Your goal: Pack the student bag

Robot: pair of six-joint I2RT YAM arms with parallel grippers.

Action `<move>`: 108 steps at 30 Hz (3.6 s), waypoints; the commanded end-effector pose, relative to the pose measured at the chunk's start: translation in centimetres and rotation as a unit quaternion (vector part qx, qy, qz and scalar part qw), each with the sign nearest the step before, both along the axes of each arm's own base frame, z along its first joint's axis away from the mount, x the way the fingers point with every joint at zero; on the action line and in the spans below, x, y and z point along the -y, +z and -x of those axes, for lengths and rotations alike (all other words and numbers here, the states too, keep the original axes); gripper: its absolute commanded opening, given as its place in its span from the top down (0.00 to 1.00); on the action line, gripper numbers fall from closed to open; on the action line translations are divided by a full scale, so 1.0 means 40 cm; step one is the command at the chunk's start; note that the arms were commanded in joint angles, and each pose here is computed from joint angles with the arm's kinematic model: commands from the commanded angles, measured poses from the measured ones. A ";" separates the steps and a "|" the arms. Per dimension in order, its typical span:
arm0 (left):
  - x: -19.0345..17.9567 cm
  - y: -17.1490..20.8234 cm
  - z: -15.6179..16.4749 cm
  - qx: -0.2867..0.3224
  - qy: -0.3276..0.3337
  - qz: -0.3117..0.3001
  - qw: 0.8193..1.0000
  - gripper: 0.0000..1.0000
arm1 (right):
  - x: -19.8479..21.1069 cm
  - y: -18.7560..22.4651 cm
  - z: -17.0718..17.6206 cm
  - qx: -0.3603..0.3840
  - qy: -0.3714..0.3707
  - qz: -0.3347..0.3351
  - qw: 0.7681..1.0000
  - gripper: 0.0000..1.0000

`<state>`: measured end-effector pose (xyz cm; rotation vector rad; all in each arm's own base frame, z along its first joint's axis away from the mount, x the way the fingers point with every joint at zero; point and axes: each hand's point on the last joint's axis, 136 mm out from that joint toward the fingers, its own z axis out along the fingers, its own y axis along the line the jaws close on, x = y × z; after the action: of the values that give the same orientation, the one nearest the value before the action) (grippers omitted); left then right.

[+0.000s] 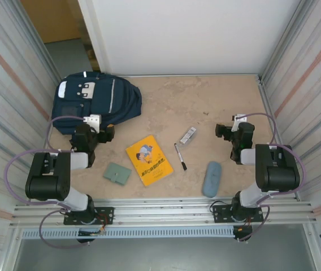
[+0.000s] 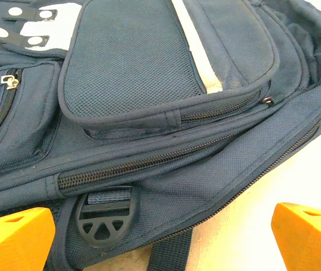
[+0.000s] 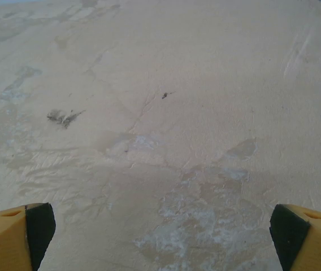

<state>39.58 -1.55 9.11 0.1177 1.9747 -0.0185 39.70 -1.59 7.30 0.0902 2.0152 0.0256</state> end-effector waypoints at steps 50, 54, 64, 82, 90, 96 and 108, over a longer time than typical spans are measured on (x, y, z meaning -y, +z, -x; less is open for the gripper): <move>-0.038 0.144 0.048 0.016 0.095 -0.036 0.995 0.01 | 0.008 0.042 0.001 0.019 -0.027 0.002 0.999 0.01; 0.046 0.248 0.084 0.037 0.061 -0.042 0.997 0.01 | 0.012 0.127 -0.005 -0.078 -0.071 -0.043 0.994 0.01; 0.237 0.373 0.167 -0.015 -0.070 0.055 0.996 0.01 | -0.127 0.286 -0.003 -0.139 0.027 -0.364 0.921 0.01; 0.363 0.244 -0.092 -0.163 -0.103 -0.016 0.981 0.01 | -0.385 0.306 0.321 -0.113 0.123 -0.068 0.984 0.01; 0.378 0.115 -0.201 -0.226 -0.101 -0.048 0.968 0.12 | -0.489 0.251 0.431 -0.106 0.208 -0.015 0.972 0.01; 0.395 0.039 -0.275 -0.265 -0.091 -0.066 0.958 0.36 | -0.493 0.252 0.449 -0.122 0.212 -0.034 0.969 0.01; 0.421 -0.005 -0.288 -0.284 -0.090 -0.103 0.949 1.00 | -0.490 0.306 0.442 -0.109 0.206 -0.048 0.971 0.01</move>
<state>52.23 -16.70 8.28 0.3810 2.5294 0.0524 21.42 18.35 17.71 -0.3433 2.2486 0.3910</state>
